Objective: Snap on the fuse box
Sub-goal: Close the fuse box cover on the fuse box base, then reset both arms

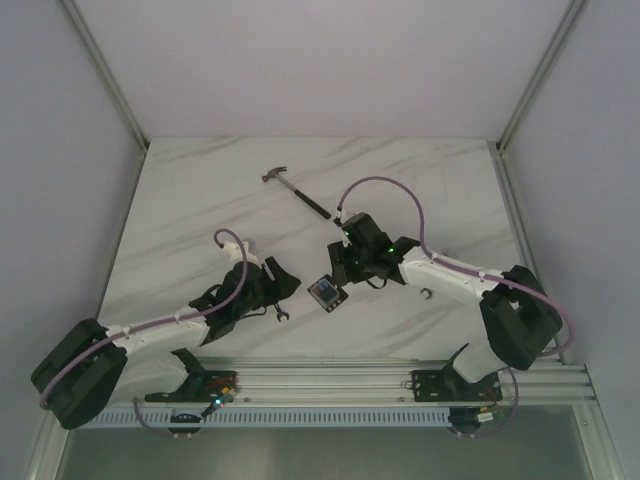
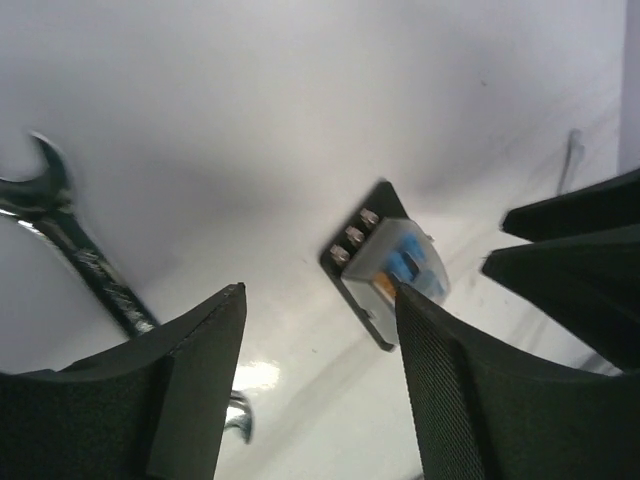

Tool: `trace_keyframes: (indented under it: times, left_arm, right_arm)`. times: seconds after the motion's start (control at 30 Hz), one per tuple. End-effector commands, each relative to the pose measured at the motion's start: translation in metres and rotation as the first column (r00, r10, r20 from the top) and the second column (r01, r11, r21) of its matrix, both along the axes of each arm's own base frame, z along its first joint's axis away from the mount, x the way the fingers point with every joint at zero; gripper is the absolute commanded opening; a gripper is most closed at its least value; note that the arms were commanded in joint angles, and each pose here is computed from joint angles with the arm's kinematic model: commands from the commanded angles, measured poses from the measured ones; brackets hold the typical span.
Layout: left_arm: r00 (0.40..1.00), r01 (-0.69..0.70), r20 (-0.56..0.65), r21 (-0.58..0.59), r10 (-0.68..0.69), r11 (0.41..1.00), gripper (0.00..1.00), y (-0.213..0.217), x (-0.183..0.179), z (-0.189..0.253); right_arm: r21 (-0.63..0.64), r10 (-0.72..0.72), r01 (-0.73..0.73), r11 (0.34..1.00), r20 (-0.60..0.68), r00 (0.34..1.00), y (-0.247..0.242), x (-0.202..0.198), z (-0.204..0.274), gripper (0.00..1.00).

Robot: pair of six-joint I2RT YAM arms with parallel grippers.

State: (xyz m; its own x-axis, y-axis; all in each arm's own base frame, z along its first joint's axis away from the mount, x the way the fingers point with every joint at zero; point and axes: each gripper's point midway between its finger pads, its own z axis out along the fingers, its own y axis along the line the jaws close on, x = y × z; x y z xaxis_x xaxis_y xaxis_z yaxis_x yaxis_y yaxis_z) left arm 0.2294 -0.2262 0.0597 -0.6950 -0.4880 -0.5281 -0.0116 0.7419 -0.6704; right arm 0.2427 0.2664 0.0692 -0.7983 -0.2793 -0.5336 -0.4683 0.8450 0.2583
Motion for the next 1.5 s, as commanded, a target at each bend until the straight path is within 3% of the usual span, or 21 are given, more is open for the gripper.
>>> trace_keyframes:
  times: [0.0, 0.17, 0.3, 0.33, 0.43, 0.57, 0.63, 0.7, 0.8, 0.83, 0.9, 1.03, 1.17, 1.2, 1.3, 1.43, 1.47]
  left_arm:
    - [0.998, -0.05, 0.035, 0.108, 0.046, 0.993, 0.72, 0.03, 0.016, -0.001]
    - [0.981, -0.189, 0.089, 0.215, 0.173, 0.958, 0.86, 0.085, 0.038, 0.005]
    - [0.935, -0.347, 0.178, 0.294, 0.305, 0.891, 1.0, 0.138, 0.053, 0.019]
    - [0.917, -0.392, 0.209, 0.311, 0.34, 0.866, 1.0, 0.153, 0.056, 0.025]
    - [0.838, -0.545, 0.284, 0.39, 0.466, 0.742, 1.0, 0.206, 0.059, 0.038]
    - [0.68, -0.728, 0.398, 0.466, 0.616, 0.502, 1.0, 0.272, 0.046, 0.048]
    - [0.631, -0.765, 0.426, 0.48, 0.649, 0.429, 1.0, 0.289, 0.041, 0.049]
    - [0.617, -0.777, 0.446, 0.475, 0.648, 0.413, 1.0, 0.294, 0.043, 0.052]
    - [0.61, -0.787, 0.5, 0.475, 0.614, 0.395, 1.0, 0.299, 0.049, 0.054]
    - [0.608, -0.791, 0.524, 0.462, 0.597, 0.4, 1.0, 0.298, 0.053, 0.056]
    - [0.604, -0.797, 0.575, 0.428, 0.552, 0.427, 1.0, 0.294, 0.063, 0.064]
    - [0.629, -0.775, 0.619, 0.452, 0.47, 0.442, 1.0, 0.289, 0.08, 0.068]
    - [0.713, -0.695, 0.602, 0.535, 0.361, 0.48, 1.0, 0.276, 0.104, 0.053]
    - [0.733, -0.671, 0.593, 0.548, 0.333, 0.499, 1.0, 0.271, 0.11, 0.049]
    - [0.767, -0.625, 0.58, 0.576, 0.275, 0.527, 1.0, 0.262, 0.122, 0.043]
    - [0.7, -0.656, 0.684, 0.5, 0.207, 0.565, 1.0, 0.255, 0.123, 0.06]
    - [0.711, -0.63, 0.681, 0.506, 0.174, 0.589, 1.0, 0.249, 0.125, 0.057]
  right_arm:
    - [-0.064, -0.163, 0.174, 0.983, 0.155, 0.974, -0.037, 0.035, 0.008, 0.65]
    - [-0.091, -0.354, 0.403, 0.911, 0.327, 0.876, -0.096, 0.072, 0.028, 0.85]
    - [-0.074, -0.485, 0.59, 0.804, 0.494, 0.722, -0.157, 0.096, 0.046, 1.0]
    - [-0.056, -0.505, 0.618, 0.784, 0.52, 0.689, -0.169, 0.101, 0.051, 0.99]
    - [-0.014, -0.564, 0.727, 0.687, 0.62, 0.545, -0.213, 0.11, 0.062, 0.99]
    - [0.056, -0.569, 0.818, 0.573, 0.745, 0.348, -0.267, 0.106, 0.064, 0.99]
    - [0.133, -0.567, 0.81, 0.571, 0.777, 0.272, -0.28, 0.101, 0.064, 0.99]
    - [0.218, -0.564, 0.773, 0.596, 0.799, 0.21, -0.286, 0.1, 0.069, 0.99]
    - [0.214, -0.533, 0.74, 0.638, 0.816, 0.224, -0.289, 0.099, 0.057, 1.0]
    - [0.241, -0.533, 0.725, 0.645, 0.822, 0.201, -0.289, 0.098, 0.058, 1.0]
    - [0.218, -0.496, 0.698, 0.682, 0.84, 0.223, -0.285, 0.101, 0.056, 1.0]
    - [0.275, -0.515, 0.679, 0.681, 0.839, 0.177, -0.295, 0.101, 0.052, 1.0]
    - [0.273, -0.557, 0.668, 0.692, 0.79, 0.254, -0.302, 0.122, 0.033, 1.0]
    - [0.221, -0.562, 0.687, 0.692, 0.763, 0.319, -0.303, 0.129, 0.019, 1.0]
    - [0.254, -0.562, 0.641, 0.725, 0.756, 0.336, -0.301, 0.132, 0.027, 1.0]
    - [0.247, -0.557, 0.639, 0.728, 0.756, 0.343, -0.3, 0.131, 0.025, 1.0]
    - [0.243, -0.557, 0.641, 0.728, 0.754, 0.347, -0.3, 0.131, 0.024, 1.0]
